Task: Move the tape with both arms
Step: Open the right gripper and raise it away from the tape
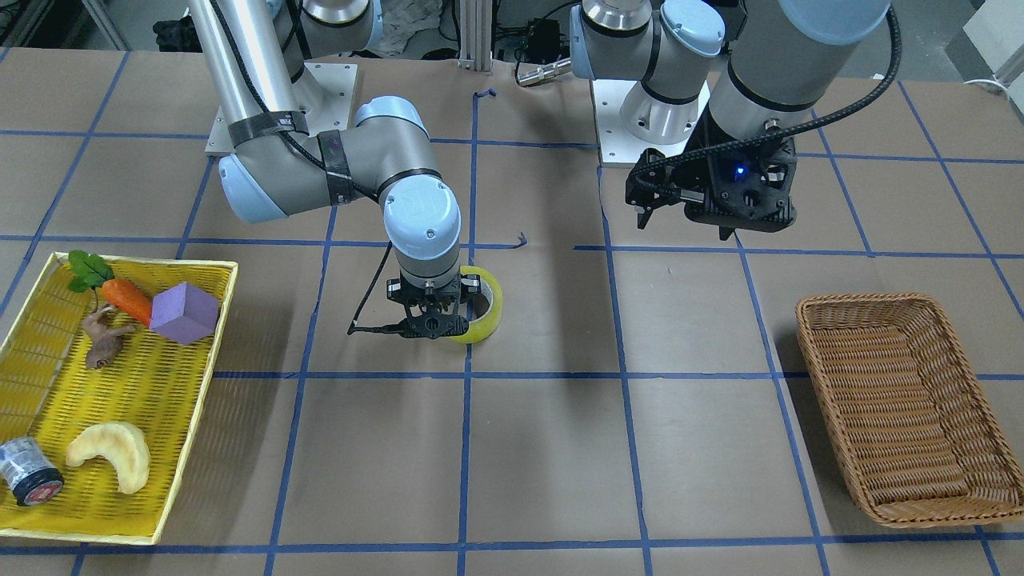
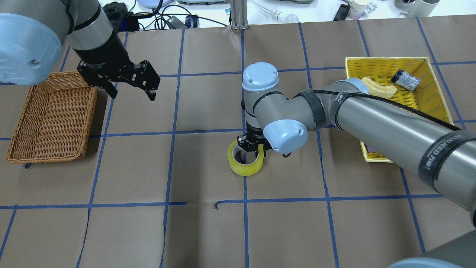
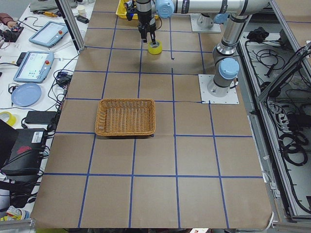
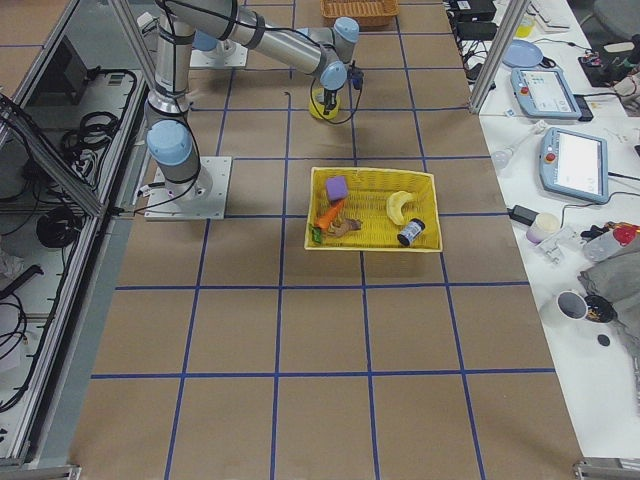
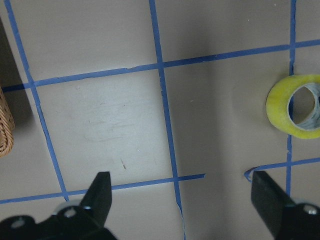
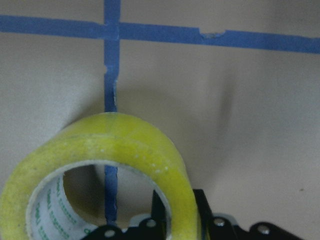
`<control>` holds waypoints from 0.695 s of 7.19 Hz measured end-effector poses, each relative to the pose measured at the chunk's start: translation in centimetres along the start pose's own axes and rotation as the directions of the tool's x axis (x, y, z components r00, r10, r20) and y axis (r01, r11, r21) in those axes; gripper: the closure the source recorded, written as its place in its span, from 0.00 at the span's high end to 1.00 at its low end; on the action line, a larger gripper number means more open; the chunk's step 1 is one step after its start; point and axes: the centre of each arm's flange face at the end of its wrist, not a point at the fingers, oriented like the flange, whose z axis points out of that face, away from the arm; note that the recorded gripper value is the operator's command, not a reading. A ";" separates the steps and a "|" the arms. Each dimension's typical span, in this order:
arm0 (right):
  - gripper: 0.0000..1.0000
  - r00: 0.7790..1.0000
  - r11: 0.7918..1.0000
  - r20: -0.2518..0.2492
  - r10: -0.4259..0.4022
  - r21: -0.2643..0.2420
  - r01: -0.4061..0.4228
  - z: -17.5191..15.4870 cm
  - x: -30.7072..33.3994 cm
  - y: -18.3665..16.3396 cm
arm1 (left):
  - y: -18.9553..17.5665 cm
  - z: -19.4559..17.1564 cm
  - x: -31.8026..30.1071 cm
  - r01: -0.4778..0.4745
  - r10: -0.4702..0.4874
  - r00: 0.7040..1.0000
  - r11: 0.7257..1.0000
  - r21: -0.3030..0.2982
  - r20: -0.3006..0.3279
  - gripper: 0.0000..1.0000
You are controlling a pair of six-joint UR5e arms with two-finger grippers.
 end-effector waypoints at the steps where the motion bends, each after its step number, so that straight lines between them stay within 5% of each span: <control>1: 0.96 1.000 1.000 0.001 0.000 0.002 0.000 0.1 0.0 0.0 | 0.0 0.0 0.0 0.001 -0.001 1.000 1.000 0.000 0.000 1.00; 3: 1.00 1.000 1.000 0.006 0.003 0.026 -0.003 -0.9 0.0 -0.6 | 0.0 0.0 0.0 0.002 -0.002 1.000 1.000 0.001 0.000 1.00; 5: 1.00 1.000 0.996 0.018 0.018 0.091 -0.019 -5.7 0.4 -2.8 | 0.0 -0.1 0.1 0.010 -0.010 1.000 1.000 0.002 0.000 1.00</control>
